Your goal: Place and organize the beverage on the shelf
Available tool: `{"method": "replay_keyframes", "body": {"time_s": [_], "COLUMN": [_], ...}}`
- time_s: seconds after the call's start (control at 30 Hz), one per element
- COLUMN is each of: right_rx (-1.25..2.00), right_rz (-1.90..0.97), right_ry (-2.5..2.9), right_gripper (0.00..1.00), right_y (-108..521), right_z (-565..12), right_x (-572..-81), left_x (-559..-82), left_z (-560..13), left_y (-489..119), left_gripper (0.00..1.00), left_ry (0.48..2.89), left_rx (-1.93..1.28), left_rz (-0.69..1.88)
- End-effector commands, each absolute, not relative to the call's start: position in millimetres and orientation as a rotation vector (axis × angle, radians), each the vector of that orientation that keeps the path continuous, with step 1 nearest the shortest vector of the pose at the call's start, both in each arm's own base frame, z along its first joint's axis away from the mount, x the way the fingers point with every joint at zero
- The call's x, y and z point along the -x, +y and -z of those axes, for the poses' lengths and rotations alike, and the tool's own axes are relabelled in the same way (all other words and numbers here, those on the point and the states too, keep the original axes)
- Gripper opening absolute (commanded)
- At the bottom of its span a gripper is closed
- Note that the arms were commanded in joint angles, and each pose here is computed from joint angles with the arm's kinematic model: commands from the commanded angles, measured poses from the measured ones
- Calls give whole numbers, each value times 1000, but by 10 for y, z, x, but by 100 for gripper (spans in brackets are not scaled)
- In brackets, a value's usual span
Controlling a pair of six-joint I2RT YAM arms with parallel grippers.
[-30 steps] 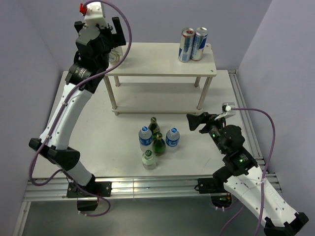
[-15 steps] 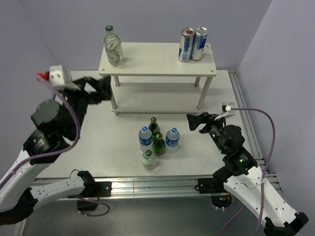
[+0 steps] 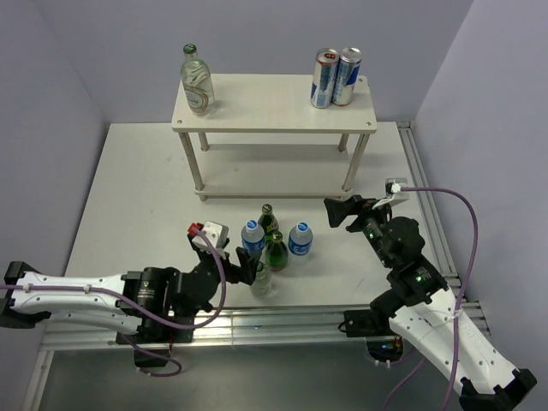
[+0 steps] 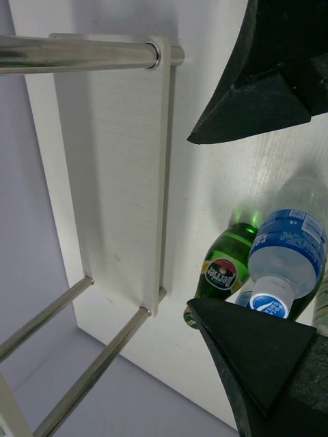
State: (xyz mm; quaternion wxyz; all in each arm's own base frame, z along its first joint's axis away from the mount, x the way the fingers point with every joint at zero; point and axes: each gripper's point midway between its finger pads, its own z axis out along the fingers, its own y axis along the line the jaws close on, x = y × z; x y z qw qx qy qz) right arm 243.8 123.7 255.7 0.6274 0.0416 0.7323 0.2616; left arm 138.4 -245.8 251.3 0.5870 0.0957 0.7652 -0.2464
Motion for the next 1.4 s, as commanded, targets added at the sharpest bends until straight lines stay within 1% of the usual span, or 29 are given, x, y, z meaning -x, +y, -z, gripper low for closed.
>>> {"method": "replay_keyframes", "body": {"time_s": [0.0,0.13,0.37,0.6,0.67,0.77,0.83,0.87,0.97,1.0,1.07,1.17,1.2,1.27,1.3,1.37], "right_rx": [-103,-103,-103,-98,-100,-99,-100,-101,-98,-98,-95,-94,-94,-93,-92,-92], "right_rz": [-606,-607,-608,-611,-608,-609,-608,-607,-613,-613,-615,-616,-616,-618,-618,-619], "right_ry": [1659,1662,1660,1666,1667,1669,1667,1665,1668,1668,1668,1668,1668,1667,1670,1669], "right_gripper": [100,100,100,100,100,100,100,100,100,100,100,100,100,100,100,100], "right_y": [1242,1247,1244,1258,1251,1254,1252,1250,1261,1260,1266,1268,1268,1271,1275,1275], "right_z": [-2597,-2593,-2589,-2578,-2574,-2567,-2574,-2574,-2571,-2571,-2570,-2567,-2567,-2571,-2563,-2570], "right_x": [-2449,-2450,-2445,-2445,-2448,-2447,-2448,-2451,-2444,-2445,-2445,-2442,-2442,-2442,-2445,-2444], "left_x": [-1343,-1246,-1217,-1224,-1231,-1246,-1255,-1262,-1292,-1299,-1303,-1311,-1317,-1317,-1325,-1330], "left_z": [-2463,-2261,-1845,-1670,-1617,-1543,-1492,-1478,-1444,-1432,-1431,-1432,-1432,-1434,-1454,-1478], "left_y": [-2429,-2559,-2694,-2751,-2764,-2784,-2798,-2800,-2751,-2743,-2726,-2706,-2700,-2690,-2685,-2690], "left_gripper": [97,97,98,99,99,95,89,78,70,65,61,48,37,29,17,4], "left_ry": [1786,1818,1846,1849,1846,1843,1844,1842,1839,1839,1836,1832,1831,1831,1829,1827], "left_rx": [-83,-99,-137,-133,-141,-138,-133,-122,-85,-84,-72,-60,-59,-59,-54,-45], "left_rz": [601,637,553,526,507,476,453,447,413,405,406,407,403,393,389,382]}}
